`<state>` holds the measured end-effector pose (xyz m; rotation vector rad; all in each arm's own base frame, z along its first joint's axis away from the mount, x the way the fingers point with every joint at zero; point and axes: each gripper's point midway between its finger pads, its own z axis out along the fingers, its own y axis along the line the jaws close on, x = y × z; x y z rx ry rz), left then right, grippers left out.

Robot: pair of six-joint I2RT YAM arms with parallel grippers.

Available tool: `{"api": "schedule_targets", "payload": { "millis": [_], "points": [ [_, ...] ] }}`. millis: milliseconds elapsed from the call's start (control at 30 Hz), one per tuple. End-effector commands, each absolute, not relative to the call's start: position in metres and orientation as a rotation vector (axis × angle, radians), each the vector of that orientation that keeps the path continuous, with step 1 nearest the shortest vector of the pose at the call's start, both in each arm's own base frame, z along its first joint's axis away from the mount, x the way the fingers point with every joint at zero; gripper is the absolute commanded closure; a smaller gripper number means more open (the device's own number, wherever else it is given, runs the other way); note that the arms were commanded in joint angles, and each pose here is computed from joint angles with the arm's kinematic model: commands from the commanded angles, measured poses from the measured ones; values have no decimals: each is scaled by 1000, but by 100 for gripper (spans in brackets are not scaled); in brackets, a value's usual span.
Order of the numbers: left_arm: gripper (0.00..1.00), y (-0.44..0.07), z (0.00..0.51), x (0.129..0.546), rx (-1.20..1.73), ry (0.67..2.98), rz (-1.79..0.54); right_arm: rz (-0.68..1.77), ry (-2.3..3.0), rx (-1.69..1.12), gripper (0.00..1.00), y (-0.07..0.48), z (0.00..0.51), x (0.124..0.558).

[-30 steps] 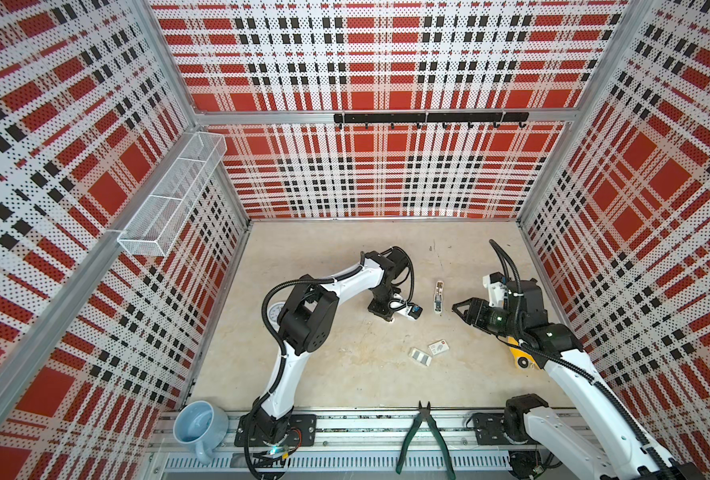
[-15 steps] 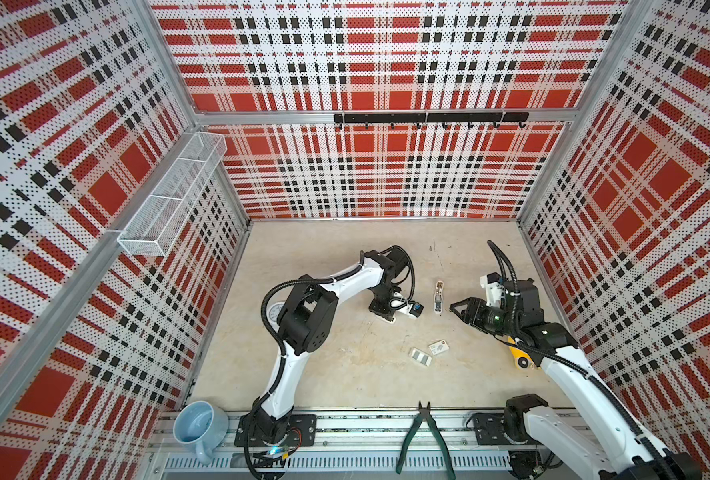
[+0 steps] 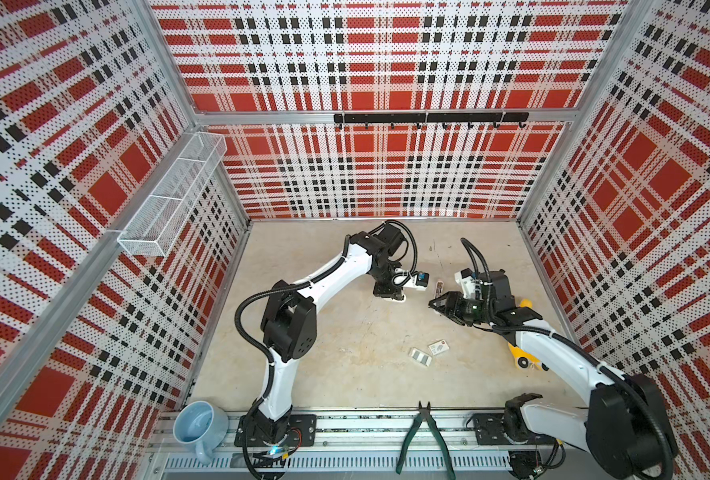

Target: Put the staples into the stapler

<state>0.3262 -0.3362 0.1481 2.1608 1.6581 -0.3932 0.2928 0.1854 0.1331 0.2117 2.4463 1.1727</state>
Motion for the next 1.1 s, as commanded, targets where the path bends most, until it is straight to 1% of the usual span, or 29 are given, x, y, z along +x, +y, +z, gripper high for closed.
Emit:
{"api": "schedule_targets", "payload": {
  "millis": [0,133,467,833,1067],
  "points": [
    [86,-342,178,318,2072,1673,-444,1258,2310,124,51,203,162,316],
    [86,-344,181,316,2042,1679,-439,1281,2327,71,53,221,159,324],
    [87,-349,177,312,2017,1695,-451,1357,2286,54,54,235,159,329],
    [87,-360,196,309,1966,1675,-515,1375,2316,62,58,244,145,328],
    [88,-359,222,318,1852,1695,-595,1337,2347,81,60,241,135,326]
  ]
}}
